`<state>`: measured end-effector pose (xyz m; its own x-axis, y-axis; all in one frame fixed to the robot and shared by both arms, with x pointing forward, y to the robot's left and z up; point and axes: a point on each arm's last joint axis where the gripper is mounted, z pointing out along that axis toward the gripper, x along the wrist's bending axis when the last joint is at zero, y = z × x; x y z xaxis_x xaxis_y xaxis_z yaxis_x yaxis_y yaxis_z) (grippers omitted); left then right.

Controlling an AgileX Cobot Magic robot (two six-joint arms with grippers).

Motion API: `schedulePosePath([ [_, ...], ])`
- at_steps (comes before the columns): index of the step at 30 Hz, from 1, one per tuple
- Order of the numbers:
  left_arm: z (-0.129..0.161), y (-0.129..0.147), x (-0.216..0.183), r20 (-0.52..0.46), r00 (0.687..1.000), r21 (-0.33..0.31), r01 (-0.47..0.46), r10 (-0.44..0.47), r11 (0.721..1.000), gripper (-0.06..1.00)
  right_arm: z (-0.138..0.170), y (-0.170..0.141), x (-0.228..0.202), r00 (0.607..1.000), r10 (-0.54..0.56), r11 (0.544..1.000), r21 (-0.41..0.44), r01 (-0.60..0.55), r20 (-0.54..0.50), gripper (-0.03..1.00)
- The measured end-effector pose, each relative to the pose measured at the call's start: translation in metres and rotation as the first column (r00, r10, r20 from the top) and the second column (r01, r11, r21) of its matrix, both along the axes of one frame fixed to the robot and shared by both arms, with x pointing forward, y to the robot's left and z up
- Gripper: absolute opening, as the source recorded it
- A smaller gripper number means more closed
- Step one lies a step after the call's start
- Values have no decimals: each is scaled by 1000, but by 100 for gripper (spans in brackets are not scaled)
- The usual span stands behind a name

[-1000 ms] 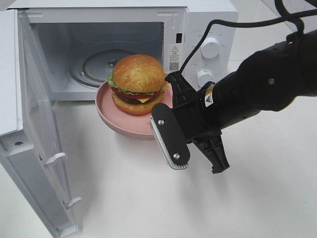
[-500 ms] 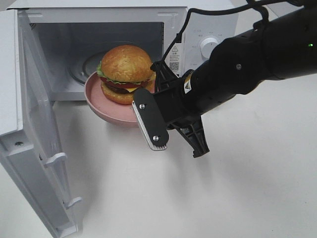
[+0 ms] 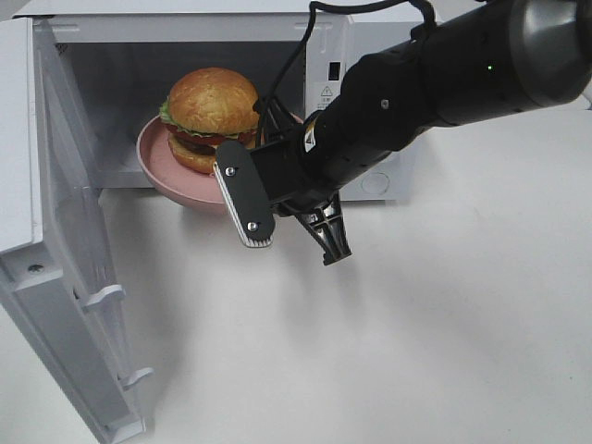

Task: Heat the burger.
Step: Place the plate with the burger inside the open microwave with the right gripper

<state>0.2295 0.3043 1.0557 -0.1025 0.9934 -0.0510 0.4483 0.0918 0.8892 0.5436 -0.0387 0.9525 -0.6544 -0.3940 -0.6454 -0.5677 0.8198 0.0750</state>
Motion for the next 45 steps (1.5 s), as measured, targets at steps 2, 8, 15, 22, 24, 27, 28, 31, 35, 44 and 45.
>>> schedulePosePath([
  [2, 0, 0, 0, 0, 1000, 0, 0, 0, 1000, 90, 0, 2, 2, 1000, -2, 1000, 2, 2, 0, 5],
  [8, 0, 0, 0, 0, 1000, 0, 0, 0, 1000, 90, -3, 11, 14, 1000, -5, 1000, 3, 5, 5, 5],
  [15, 0, 0, 0, 0, 1000, 0, 0, 0, 1000, 90, -5, 21, 29, 999, -49, 998, 29, 49, 1, 5],
  [22, 0, 0, 0, 0, 1000, 0, 0, 0, 1000, 90, -4, 34, 48, 995, -97, 995, 37, 97, 1, 5],
  [24, 0, 0, 0, 0, 1000, 0, 0, 0, 1000, 90, -5, 38, 54, 994, -106, 994, 40, 106, 2, 5],
  [27, 0, 0, 0, 0, 1000, 0, 0, 0, 1000, 90, -6, 44, 61, 993, -115, 992, 45, 114, 5, 5],
  [28, 0, 0, 0, 0, 1000, 0, 0, 0, 1000, 90, -7, 46, 64, 993, -120, 992, 46, 120, 4, 5],
  [31, 0, 0, 0, 0, 1000, 0, 0, 0, 1000, 90, -8, 49, 67, 992, -127, 991, 44, 127, 0, 5],
  [35, 0, 0, 0, 0, 1000, 0, 0, 0, 1000, 90, -10, 57, 77, 991, -134, 990, 50, 133, 4, 5],
  [44, 0, 0, 0, 0, 1000, 0, 0, 0, 1000, 90, -15, 64, 90, 988, -155, 987, 35, 154, 10, 5],
  [45, 0, 0, 0, 0, 1000, 0, 0, 0, 1000, 90, -15, 66, 92, 987, -159, 987, 35, 158, 14, 5],
])
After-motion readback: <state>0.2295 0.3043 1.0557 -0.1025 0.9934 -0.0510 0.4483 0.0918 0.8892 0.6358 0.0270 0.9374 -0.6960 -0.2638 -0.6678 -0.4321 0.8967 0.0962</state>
